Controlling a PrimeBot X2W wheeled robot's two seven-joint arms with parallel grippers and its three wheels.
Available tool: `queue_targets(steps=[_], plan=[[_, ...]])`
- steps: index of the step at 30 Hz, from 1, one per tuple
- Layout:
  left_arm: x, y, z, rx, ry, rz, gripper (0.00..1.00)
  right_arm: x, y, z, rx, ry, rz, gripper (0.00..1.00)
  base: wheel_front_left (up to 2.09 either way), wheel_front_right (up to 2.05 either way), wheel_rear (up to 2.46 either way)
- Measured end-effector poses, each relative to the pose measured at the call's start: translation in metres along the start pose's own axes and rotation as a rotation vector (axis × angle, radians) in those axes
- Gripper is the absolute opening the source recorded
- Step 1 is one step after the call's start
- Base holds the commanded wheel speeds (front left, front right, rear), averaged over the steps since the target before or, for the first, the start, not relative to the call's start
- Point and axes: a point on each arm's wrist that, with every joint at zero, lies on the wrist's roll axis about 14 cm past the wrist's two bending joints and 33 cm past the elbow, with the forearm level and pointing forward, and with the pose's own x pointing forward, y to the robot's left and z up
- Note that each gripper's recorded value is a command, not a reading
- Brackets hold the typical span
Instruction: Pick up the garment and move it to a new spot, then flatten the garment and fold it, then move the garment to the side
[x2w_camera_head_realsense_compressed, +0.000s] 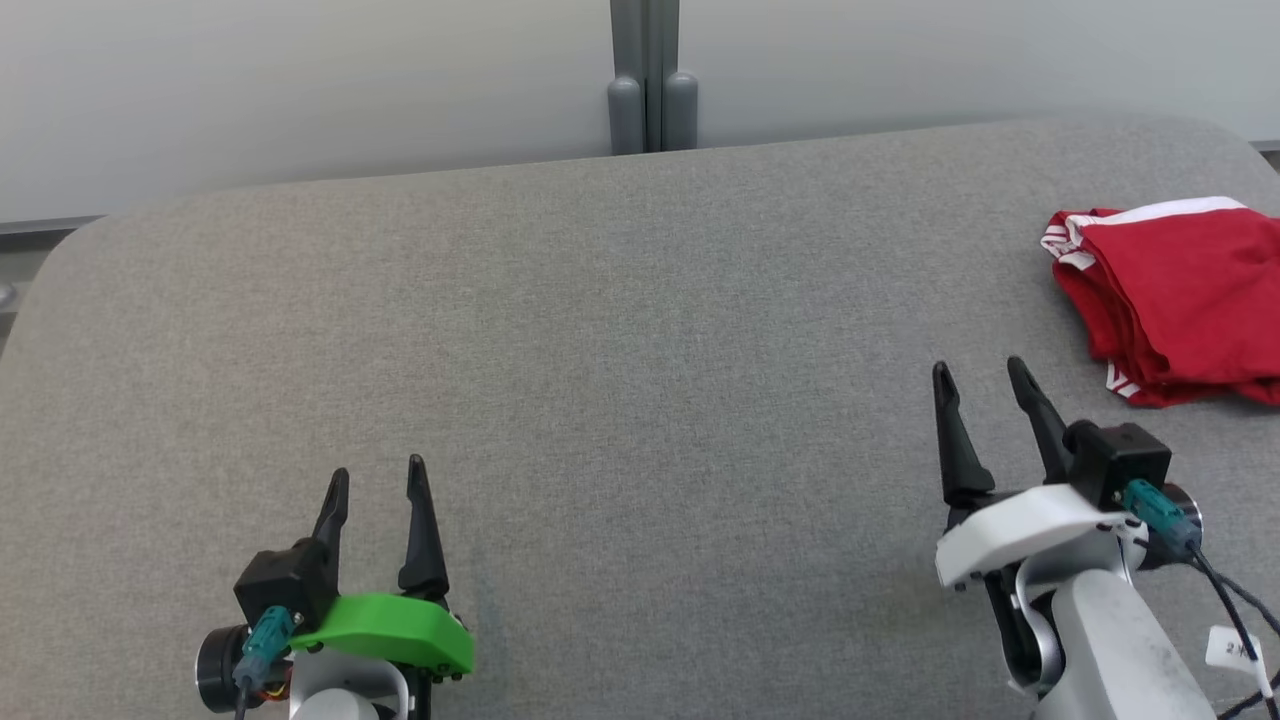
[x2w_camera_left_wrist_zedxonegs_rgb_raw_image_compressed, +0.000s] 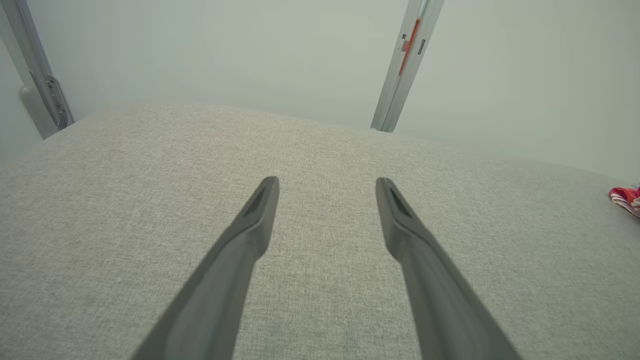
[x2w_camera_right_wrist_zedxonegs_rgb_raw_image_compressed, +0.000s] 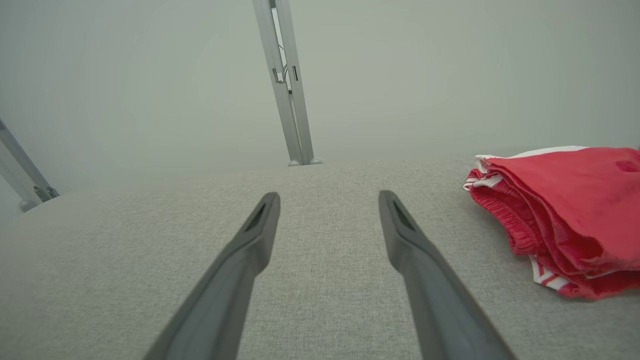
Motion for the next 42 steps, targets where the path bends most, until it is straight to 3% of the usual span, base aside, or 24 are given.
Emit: queue_targets(steps=[12, 21, 42], plan=[[-0.009, -0.004, 0.003, 0.023, -0.012, -0.013, 1.0, -0.025, 0.015, -0.006, 0.048, 0.026, 0.03, 1.0, 0.0, 0.0, 0.0], [-0.009, -0.006, 0.001, 0.059, -0.009, -0.018, 1.0, -0.025, 0.015, -0.005, 0.051, 0.031, 0.031, 1.0, 0.0, 0.0, 0.0], [-0.008, -0.004, 0.005, 0.031, -0.019, -0.007, 1.0, -0.026, 0.015, -0.007, 0.058, 0.041, 0.031, 1.0, 0.0, 0.0, 0.0]])
